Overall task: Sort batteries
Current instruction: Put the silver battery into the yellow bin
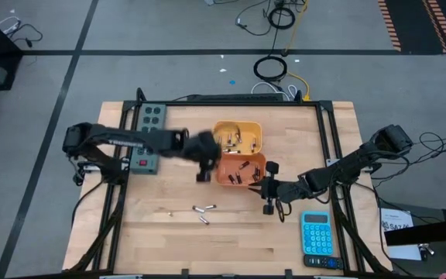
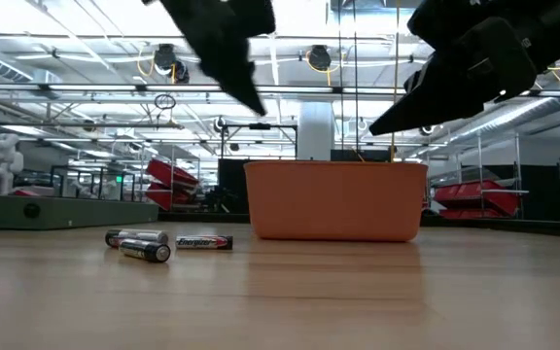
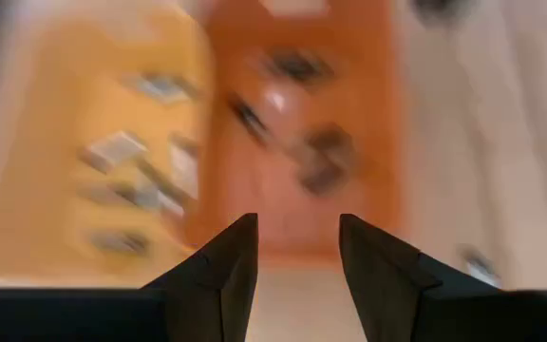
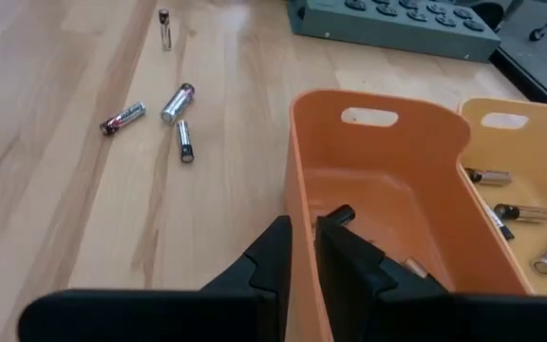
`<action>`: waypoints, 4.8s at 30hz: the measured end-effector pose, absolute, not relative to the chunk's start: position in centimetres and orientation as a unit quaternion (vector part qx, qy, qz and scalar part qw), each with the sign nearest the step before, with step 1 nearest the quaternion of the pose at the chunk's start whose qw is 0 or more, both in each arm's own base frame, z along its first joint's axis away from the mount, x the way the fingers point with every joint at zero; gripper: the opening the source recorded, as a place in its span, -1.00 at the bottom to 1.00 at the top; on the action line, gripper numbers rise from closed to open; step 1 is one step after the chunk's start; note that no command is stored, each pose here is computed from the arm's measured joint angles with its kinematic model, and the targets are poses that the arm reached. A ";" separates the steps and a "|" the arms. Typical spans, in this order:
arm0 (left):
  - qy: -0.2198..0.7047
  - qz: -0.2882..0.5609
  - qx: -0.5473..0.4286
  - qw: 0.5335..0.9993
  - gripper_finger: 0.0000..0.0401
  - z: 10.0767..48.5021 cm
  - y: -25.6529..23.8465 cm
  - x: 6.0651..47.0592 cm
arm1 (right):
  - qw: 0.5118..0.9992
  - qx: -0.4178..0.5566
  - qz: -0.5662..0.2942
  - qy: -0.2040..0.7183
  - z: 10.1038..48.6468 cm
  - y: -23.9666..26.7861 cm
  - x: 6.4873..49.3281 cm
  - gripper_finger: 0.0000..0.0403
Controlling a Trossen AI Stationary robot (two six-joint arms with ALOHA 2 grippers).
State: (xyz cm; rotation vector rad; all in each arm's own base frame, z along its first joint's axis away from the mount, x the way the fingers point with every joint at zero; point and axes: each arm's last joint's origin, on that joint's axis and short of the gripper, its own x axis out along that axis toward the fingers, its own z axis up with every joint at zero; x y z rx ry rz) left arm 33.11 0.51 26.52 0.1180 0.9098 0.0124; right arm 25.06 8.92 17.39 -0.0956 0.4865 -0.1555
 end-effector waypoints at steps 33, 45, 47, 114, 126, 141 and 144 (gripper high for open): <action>0.611 0.149 -0.085 0.773 -0.21 18.9 -17.4 24.1 | 0.986 -0.037 -0.004 0.163 18.8 13.5 23.7 -0.78; 0.583 0.206 -0.128 0.775 -0.21 20.1 -20.1 20.0 | 0.987 -0.035 -0.009 0.159 18.8 14.2 23.2 -0.78; 0.581 0.218 -0.138 0.772 -0.21 19.9 -20.3 19.5 | 0.987 -0.035 -0.009 0.159 18.8 14.2 23.2 -0.78; 0.481 0.273 -0.062 0.831 -0.90 16.6 -9.6 24.1 | 0.987 -0.046 -0.013 0.152 19.0 13.9 23.4 -0.78; 0.328 0.242 0.035 0.913 -0.90 20.3 1.9 30.5 | 0.989 -0.041 -0.022 0.140 19.2 13.6 23.8 -0.78; 0.193 0.153 0.014 0.969 -0.15 22.7 8.3 32.7 | 0.984 -0.051 -0.037 0.164 17.8 12.8 24.7 -0.78; 0.218 0.138 0.014 0.966 -0.05 23.7 7.4 32.5 | 0.984 -0.050 -0.026 0.166 17.7 12.9 24.7 -0.78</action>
